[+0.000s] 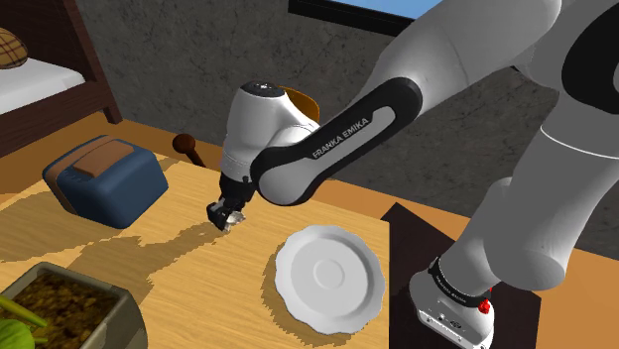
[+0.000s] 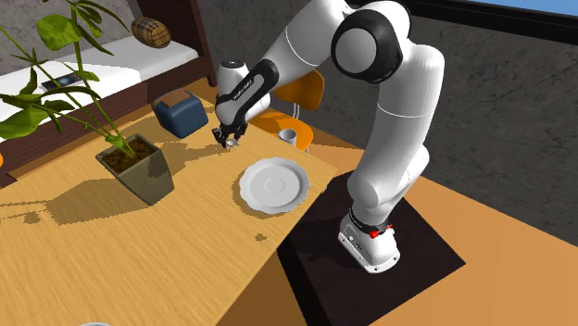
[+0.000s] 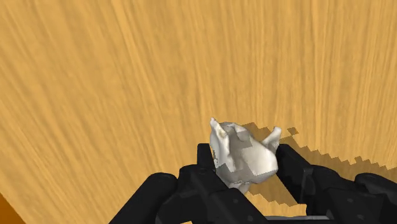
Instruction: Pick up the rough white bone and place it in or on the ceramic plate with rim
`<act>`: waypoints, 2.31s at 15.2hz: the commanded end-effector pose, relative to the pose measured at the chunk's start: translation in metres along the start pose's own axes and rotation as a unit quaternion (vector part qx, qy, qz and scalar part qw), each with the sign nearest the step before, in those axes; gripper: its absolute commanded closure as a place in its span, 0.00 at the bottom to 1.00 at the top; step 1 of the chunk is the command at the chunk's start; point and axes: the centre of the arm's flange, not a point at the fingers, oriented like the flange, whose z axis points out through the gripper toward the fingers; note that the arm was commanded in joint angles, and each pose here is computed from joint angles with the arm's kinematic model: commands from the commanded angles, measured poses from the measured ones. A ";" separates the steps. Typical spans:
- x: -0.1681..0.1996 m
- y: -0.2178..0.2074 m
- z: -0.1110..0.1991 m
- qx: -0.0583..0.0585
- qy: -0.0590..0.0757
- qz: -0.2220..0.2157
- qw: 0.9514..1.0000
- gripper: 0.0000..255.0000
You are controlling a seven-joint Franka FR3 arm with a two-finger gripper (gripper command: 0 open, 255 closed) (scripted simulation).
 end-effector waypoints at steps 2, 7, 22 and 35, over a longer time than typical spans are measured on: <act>0.003 -0.003 -0.015 0.000 0.000 0.000 1.000 1.00; 0.008 -0.007 -0.041 0.000 0.000 0.000 1.000 1.00; -0.103 0.000 -0.093 0.000 0.000 0.000 1.000 1.00; -0.248 0.016 -0.115 0.000 0.000 0.000 1.000 1.00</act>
